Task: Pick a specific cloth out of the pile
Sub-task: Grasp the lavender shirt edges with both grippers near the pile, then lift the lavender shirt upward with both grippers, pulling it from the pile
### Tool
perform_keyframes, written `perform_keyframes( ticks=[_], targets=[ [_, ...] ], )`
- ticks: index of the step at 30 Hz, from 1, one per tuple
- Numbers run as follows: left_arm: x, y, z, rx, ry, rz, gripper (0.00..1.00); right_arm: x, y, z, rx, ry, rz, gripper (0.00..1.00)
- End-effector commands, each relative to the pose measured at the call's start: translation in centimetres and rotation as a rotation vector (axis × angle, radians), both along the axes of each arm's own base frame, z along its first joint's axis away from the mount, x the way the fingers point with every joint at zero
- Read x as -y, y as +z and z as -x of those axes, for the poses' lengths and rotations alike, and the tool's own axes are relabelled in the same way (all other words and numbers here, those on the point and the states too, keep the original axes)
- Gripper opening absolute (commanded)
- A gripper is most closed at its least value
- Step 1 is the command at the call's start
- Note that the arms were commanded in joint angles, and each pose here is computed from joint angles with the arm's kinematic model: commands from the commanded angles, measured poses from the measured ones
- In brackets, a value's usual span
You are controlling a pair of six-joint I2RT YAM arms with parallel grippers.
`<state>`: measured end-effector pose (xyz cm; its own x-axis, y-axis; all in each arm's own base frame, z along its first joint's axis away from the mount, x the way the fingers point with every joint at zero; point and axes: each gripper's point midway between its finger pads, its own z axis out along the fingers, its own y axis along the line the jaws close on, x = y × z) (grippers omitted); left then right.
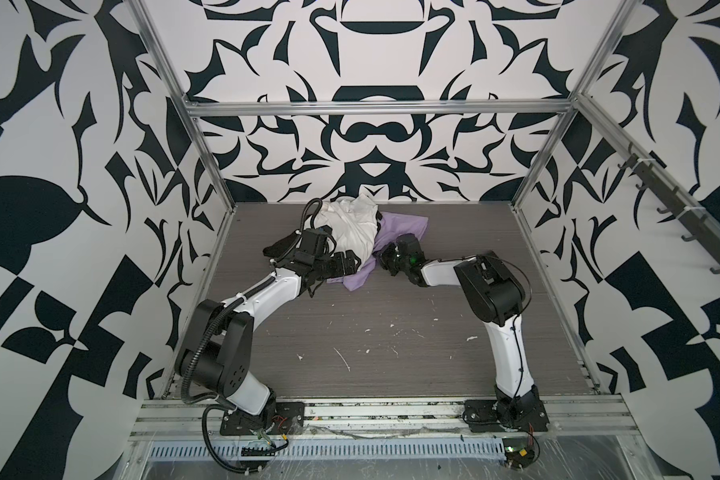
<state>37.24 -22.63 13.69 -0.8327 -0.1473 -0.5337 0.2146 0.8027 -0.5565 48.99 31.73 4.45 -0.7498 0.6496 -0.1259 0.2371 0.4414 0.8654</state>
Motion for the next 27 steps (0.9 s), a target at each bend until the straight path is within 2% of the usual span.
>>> perform_keyframes(
  ticks=[1,12,19,27],
  targets=[
    [0.9,1.8,-0.7,0.031,-0.029,0.022,0.9,-1.3,7.6,-1.5,0.157,0.042,-0.063,0.0],
    [1.5,5.3,-1.4,0.115,-0.05,0.068,0.9,-1.7,12.0,-1.6,0.241,0.066,-0.036,0.0],
    [2.4,6.1,-1.8,0.11,-0.083,0.095,0.89,-1.9,14.9,-1.9,0.286,0.076,-0.035,0.0],
    [2.3,5.9,-0.8,0.096,-0.138,0.065,0.88,-2.1,18.7,-2.0,0.338,0.087,-0.038,0.0]
  ],
)
